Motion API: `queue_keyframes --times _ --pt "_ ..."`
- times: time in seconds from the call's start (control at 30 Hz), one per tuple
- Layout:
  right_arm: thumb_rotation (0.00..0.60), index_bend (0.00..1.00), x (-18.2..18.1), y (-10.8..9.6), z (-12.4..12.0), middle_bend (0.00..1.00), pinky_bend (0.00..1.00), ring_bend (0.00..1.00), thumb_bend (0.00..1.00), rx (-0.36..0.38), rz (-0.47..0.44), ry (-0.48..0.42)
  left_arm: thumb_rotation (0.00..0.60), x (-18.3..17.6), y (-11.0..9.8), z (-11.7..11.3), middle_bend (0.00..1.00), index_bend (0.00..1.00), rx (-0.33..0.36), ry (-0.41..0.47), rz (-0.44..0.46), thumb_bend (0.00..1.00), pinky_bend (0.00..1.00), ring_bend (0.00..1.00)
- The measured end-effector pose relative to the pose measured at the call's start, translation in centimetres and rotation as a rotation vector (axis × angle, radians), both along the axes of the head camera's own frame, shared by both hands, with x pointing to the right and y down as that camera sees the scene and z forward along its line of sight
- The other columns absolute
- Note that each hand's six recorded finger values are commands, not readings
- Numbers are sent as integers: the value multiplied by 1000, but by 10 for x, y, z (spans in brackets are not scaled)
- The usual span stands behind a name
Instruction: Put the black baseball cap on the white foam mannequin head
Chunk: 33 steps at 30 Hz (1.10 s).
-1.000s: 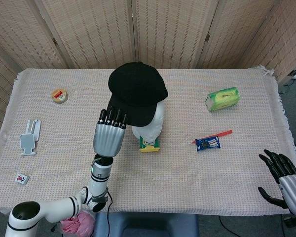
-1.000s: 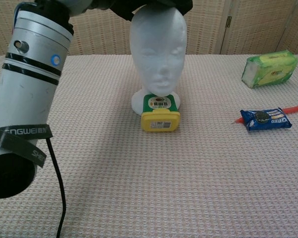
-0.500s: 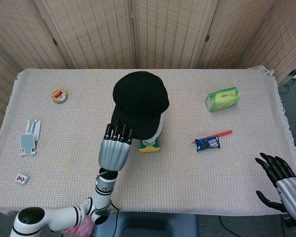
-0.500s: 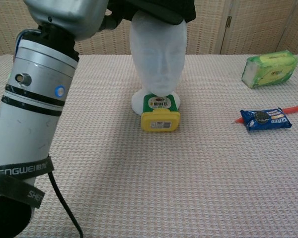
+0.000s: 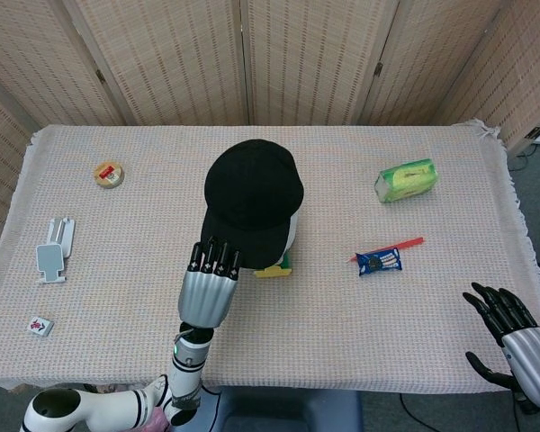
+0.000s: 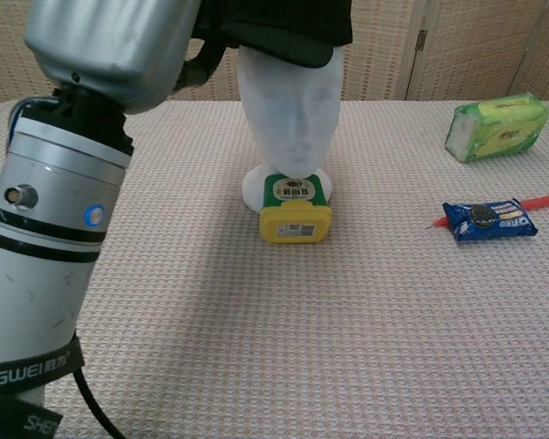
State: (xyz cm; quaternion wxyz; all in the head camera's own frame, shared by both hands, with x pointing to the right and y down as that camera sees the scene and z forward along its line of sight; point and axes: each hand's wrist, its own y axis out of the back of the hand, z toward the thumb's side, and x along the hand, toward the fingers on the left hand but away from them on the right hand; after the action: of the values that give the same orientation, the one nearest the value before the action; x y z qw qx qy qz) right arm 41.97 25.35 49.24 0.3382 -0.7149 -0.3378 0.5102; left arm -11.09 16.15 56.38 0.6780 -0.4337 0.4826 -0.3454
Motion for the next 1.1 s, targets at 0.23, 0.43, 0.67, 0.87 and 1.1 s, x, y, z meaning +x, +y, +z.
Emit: queue_keyframes --times 0.23,0.43,0.67,0.87,1.1 --pt "600 0 1 0 -5 0 0 0 246 14 2 -13 600 6 6 8 653 626 -25 -10 5 461 612 492" --pt "600 0 4 -1 -7 0 0 0 257 20 9 -18 600 12 6 20 569 497 -39 -29 24 454 571 411" --pt "600 0 5 -2 -5 0 0 0 257 16 11 -11 600 10 2 24 358 257 -44 -46 21 362 418 242" --pt "600 0 3 -2 -3 0 0 0 257 13 9 -5 600 8 7 25 225 157 -88 -56 7 285 328 133" --pt "600 0 4 -2 -4 0 0 0 257 17 13 -5 600 10 16 23 168 137 -160 -53 16 281 297 95"
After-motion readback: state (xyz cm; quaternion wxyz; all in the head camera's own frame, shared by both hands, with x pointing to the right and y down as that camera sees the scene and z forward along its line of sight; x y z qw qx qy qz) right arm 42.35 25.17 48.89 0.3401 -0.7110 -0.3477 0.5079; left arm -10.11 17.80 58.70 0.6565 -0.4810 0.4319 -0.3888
